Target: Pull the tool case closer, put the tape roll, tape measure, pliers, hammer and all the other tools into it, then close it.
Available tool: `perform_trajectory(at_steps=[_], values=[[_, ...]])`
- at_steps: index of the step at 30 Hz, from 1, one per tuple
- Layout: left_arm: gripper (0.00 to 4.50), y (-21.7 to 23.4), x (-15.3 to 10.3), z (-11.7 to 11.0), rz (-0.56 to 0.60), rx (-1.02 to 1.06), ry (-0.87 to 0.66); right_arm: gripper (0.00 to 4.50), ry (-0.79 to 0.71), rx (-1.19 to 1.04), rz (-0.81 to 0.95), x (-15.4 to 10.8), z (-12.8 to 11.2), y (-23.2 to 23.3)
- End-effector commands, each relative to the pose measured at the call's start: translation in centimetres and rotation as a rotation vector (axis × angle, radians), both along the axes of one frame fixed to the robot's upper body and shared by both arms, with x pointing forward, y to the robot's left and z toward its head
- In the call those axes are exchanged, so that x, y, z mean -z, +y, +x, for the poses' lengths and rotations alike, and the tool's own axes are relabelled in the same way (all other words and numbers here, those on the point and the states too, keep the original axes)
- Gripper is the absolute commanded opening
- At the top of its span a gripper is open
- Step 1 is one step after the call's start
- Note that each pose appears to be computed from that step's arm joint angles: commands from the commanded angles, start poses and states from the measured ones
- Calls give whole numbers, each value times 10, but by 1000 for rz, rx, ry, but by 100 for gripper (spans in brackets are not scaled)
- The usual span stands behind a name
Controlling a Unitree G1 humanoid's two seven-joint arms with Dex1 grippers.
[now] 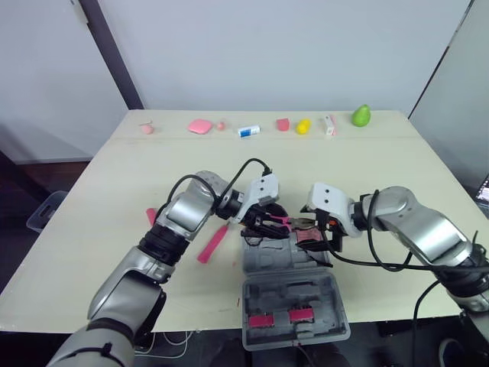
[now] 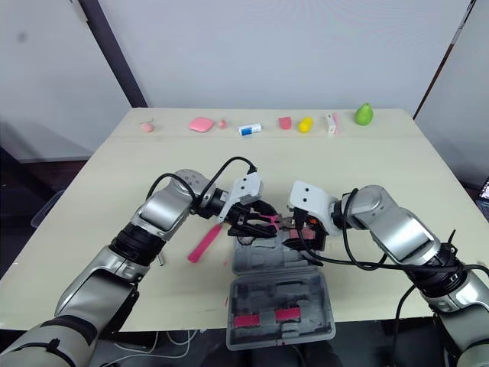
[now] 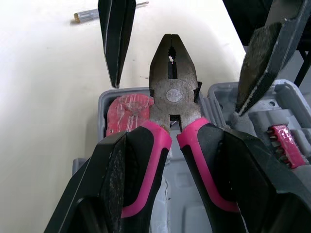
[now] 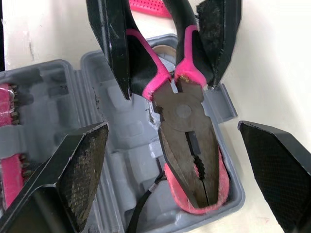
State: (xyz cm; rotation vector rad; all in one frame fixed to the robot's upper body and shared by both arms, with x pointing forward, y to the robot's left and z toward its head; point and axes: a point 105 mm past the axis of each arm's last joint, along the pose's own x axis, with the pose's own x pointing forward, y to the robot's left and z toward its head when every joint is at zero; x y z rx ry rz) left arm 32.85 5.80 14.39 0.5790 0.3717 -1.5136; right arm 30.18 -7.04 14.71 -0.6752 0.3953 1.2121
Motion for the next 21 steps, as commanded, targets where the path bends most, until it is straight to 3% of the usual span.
perform_trajectory(at_steps=[1,2,17,21], values=[[246,-5,-9,-1,-19,30,-27,374,-55,-10,-4,-9,5,2],[246,-5,-9,-1,-18,32,-29,323,-59,-12,-12,-7,5,2],[246,-10,-6,-4,-11,62,-25,323,-51,-52,-9,-4,4,5],[246,-12,-6,-4,-14,62,-25,151,-39,-61,-3,-2,1,6]])
